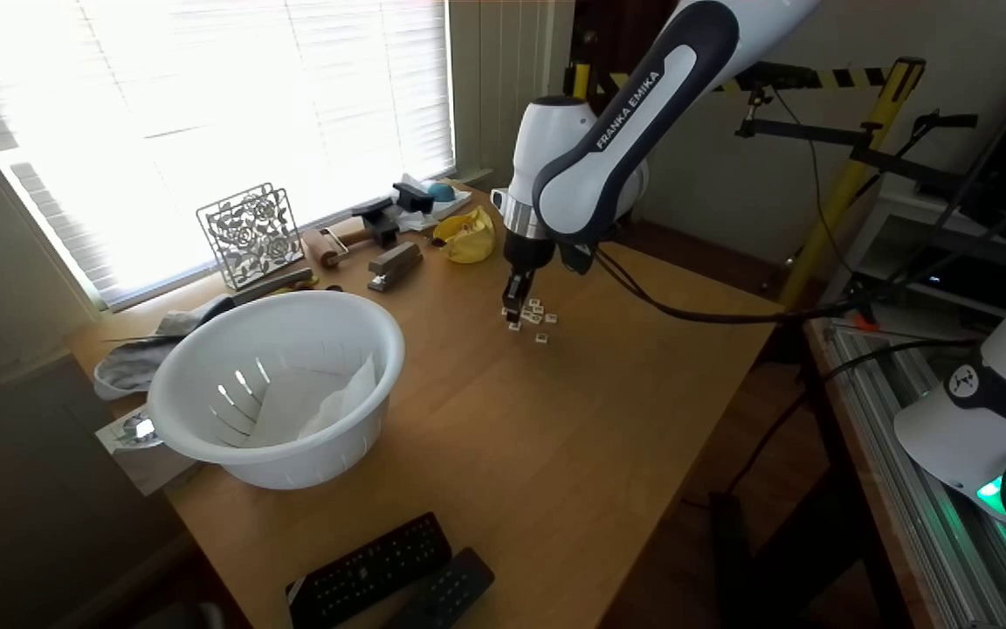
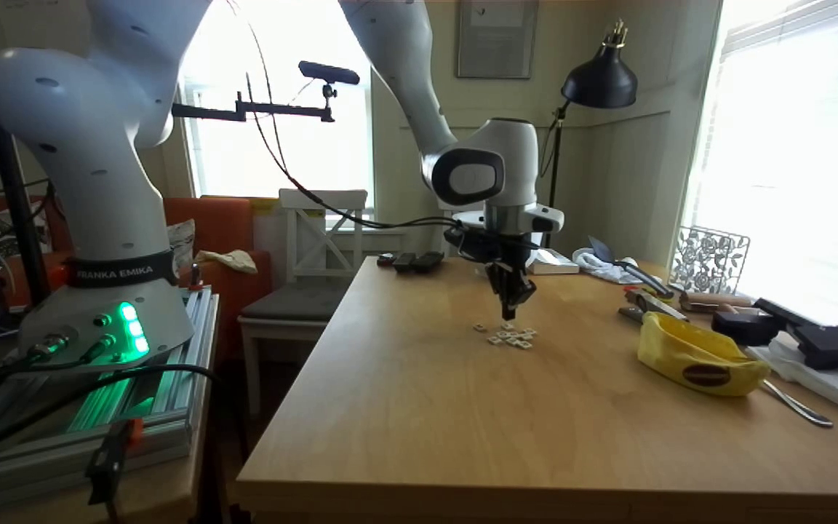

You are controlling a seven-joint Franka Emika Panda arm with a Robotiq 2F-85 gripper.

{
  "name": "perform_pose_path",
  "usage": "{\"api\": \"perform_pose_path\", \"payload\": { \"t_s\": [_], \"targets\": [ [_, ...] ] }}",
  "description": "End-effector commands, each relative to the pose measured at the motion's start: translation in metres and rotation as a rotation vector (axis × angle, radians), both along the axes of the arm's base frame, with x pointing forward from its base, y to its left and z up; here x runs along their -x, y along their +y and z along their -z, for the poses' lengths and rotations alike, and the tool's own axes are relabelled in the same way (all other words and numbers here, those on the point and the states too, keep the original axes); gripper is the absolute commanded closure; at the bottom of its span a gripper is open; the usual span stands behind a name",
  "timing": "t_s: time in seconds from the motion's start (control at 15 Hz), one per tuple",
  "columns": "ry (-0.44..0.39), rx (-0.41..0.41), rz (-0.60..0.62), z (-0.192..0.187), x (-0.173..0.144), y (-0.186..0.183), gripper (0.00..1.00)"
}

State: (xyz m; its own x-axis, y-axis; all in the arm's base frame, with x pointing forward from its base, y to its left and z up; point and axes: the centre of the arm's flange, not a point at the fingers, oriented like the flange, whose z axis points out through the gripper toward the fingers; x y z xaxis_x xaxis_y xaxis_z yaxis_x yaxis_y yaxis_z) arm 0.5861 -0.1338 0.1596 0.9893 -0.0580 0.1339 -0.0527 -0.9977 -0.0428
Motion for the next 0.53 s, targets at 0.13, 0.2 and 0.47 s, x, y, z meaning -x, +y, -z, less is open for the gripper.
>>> {"api": "perform_pose_path", "payload": {
  "t_s": [0.13,0.2,0.47],
  "targets": [
    [0.0,-0.004,0.037,-0.012,0.021,-0.004,1.0],
    [0.005,0.002,0.05,-0.011,0.026,-0.006,1.0],
    [0.026,-0.006,0.088,-0.005,0.034,-0.016,1.0]
  ]
}}
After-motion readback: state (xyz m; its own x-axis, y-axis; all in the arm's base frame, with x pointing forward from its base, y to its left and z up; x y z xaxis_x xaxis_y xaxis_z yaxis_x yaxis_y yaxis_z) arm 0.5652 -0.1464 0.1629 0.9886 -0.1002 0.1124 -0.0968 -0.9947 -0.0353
